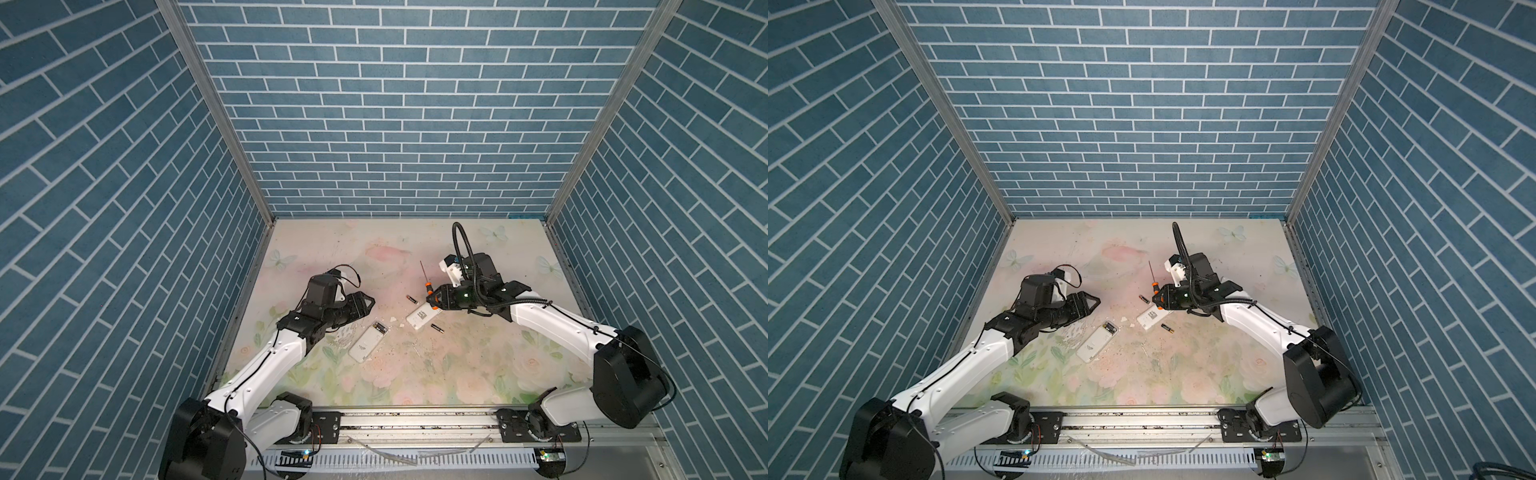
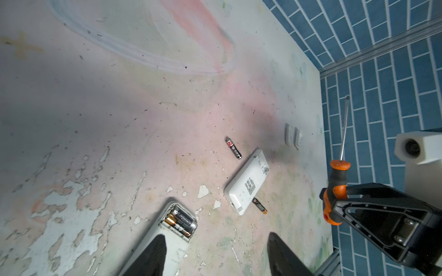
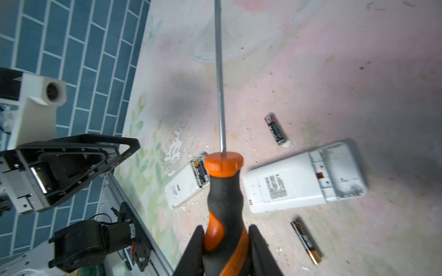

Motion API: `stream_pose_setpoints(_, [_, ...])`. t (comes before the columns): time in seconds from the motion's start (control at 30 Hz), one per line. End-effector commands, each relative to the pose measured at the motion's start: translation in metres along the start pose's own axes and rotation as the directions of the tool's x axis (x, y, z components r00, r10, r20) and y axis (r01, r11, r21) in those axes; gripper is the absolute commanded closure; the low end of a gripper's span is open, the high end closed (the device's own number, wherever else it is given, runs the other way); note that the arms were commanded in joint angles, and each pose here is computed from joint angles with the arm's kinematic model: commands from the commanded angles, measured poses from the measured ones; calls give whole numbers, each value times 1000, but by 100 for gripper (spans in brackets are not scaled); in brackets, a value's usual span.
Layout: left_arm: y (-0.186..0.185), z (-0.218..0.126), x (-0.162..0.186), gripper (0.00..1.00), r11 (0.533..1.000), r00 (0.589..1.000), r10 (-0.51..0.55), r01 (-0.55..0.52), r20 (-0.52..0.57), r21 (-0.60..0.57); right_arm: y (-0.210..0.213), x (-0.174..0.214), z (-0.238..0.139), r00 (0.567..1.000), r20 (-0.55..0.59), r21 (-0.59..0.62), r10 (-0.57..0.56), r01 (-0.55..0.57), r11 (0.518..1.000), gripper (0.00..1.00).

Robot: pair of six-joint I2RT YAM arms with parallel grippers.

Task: Unload the batteries from the remote control

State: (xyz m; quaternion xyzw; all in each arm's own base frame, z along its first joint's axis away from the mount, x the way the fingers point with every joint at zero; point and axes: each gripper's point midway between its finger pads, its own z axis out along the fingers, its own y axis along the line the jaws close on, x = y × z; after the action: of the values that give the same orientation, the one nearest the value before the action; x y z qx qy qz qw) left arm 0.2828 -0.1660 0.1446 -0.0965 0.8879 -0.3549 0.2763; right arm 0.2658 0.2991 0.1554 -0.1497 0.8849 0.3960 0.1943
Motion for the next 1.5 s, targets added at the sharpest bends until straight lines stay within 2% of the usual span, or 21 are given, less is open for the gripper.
stream_pose_setpoints(0.0, [-33, -9, -15, 31, 992, 999, 8, -14, 49, 124, 25, -4, 8, 1000, 2, -86, -11, 12, 996, 99])
stream_pose_setpoints(0.33, [-76, -19, -23, 31, 950, 992, 35, -71, 123, 305, 70, -9, 43, 998, -15, -155, -68, 65, 986, 100])
stream_pose_setpoints(0.63, [-69, -5, -12, 33, 950, 997, 23, -47, 80, 310, 91, -15, 55, 994, -18, -200, -105, 99, 975, 100])
stream_pose_setpoints(0.7, [-67, 1, -11, 38, 949, 997, 16, -39, 74, 313, 95, -14, 56, 994, -23, -207, -109, 102, 973, 100])
stream_pose_setpoints(0.87, [-71, 15, -14, 39, 933, 998, -12, -10, 59, 359, 99, -12, 58, 993, -35, -216, -117, 107, 971, 100])
stream_pose_setpoints(1.0, [-77, 19, -17, 40, 928, 998, -7, -18, 64, 373, 101, -10, 60, 992, -42, -214, -120, 109, 971, 100])
stream_pose_setpoints(1.47, [-74, 23, -21, 53, 934, 996, -9, -23, 87, 357, 109, -4, 66, 987, -62, -204, -150, 135, 970, 100])
